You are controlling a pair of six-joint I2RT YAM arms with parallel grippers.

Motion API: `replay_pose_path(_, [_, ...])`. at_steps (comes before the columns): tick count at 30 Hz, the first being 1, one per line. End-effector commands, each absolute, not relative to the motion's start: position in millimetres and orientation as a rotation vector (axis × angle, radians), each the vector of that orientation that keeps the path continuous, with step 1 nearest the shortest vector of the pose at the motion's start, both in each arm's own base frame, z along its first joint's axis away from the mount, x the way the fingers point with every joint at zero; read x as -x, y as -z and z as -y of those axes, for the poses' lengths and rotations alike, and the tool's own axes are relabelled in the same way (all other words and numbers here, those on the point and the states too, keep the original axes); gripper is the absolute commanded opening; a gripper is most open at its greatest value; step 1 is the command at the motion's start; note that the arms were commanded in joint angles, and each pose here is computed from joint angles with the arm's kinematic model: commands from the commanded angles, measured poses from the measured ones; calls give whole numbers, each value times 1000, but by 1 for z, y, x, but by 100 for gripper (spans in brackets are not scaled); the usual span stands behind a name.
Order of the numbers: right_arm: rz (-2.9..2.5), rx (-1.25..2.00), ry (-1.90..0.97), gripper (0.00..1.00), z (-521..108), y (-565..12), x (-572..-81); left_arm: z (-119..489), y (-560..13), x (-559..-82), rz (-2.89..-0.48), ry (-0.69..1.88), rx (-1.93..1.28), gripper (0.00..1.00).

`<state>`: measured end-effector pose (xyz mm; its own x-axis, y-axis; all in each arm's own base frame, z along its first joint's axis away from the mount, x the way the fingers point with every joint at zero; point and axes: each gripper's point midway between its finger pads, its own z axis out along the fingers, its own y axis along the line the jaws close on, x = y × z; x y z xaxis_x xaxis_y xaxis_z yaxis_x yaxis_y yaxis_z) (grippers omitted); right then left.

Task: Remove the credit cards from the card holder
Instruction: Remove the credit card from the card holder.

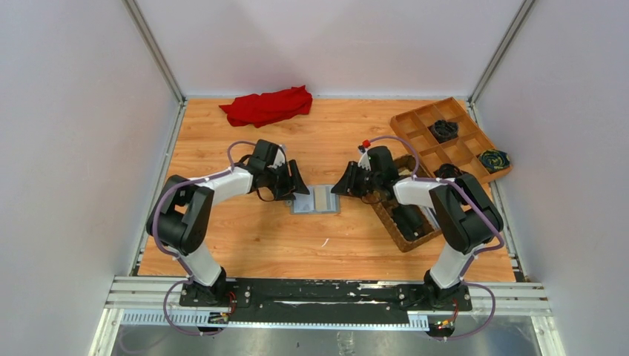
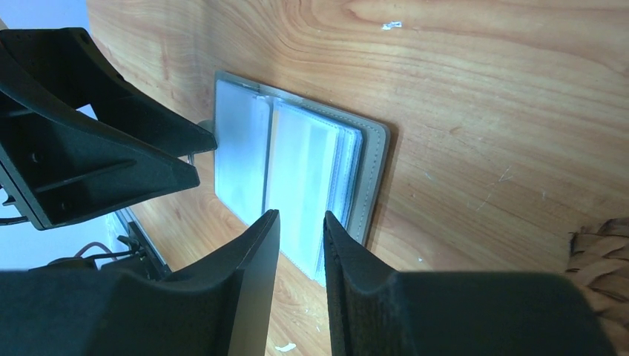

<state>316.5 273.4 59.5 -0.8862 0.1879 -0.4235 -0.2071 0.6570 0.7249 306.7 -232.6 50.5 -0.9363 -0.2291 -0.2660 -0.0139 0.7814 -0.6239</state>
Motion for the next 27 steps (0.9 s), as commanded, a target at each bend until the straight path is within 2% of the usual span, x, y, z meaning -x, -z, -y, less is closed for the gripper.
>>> replay_pose_path(1, [-2486,-33,-1060,33,-259,-35,-313,233,-40,-303,-2672,907,163,62])
replay_pose_path(14, [-2526,34,-906,33,-249,-29,-311,232,-30,-298,-2705,895,157,62])
replay_pose_path(27, [-2542,58,-963,33,-265,-24,-304,250,-27,-297,-2707,987,145,62])
